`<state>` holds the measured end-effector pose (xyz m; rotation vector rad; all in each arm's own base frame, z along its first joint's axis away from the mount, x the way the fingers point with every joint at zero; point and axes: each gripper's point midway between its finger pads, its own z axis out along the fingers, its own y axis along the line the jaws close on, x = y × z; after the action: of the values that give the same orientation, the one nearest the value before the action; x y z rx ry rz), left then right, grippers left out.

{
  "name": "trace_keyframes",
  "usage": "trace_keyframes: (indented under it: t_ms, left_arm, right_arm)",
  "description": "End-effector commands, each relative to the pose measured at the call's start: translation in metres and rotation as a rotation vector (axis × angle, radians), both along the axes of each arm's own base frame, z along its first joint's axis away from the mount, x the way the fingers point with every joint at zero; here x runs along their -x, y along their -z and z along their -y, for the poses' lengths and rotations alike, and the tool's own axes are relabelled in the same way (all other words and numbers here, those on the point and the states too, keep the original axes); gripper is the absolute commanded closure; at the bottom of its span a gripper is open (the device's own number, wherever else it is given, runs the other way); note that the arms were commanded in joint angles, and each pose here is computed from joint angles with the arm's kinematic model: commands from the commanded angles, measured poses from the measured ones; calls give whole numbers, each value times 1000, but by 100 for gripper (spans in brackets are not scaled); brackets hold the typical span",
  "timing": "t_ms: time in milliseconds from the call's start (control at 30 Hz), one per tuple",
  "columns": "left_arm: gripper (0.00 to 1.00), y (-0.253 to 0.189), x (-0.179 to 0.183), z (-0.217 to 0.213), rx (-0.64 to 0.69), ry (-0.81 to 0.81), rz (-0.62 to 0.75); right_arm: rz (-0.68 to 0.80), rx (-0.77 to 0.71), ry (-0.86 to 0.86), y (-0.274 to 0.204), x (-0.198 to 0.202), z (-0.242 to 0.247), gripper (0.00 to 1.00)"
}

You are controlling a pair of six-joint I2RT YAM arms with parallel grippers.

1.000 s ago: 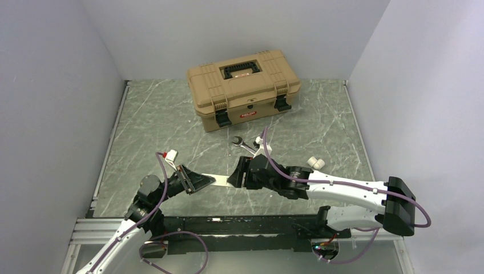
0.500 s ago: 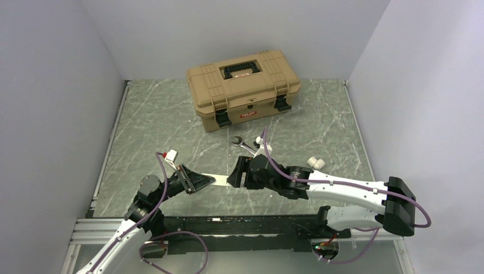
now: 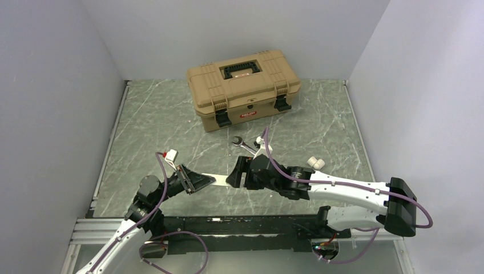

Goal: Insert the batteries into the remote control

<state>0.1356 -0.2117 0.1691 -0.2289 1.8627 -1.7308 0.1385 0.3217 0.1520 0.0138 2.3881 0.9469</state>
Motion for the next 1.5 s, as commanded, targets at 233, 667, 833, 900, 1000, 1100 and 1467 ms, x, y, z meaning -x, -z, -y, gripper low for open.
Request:
trace_keyframes:
  t_ms: [233,667,833,900,1000,1100,1467]
  left_arm:
    - [100,11,4,2,21,23,10]
    - [100,10,4,2,21,22,11]
    - [100,10,4,2,20,23,13]
    - [100,10,4,2,19,24,13]
    - [100,10,4,1,19,21,13]
    - [100,10,4,1,21,22,12]
    - [100,9,4,2,21,21,13]
  right_arm:
    - [33,-56,15,-23,-2,2,25]
    - [28,-45,5,-18,-1,0,27]
    - [23,-37,5,-15,-1,0,30]
    - [22,-34,5,-13,-1,0,33]
    - [20,-34,6,-13,-1,0,37]
    - [19,-32,9,-12,-1,1,40]
    - [20,-36,12,-13,0,4,45]
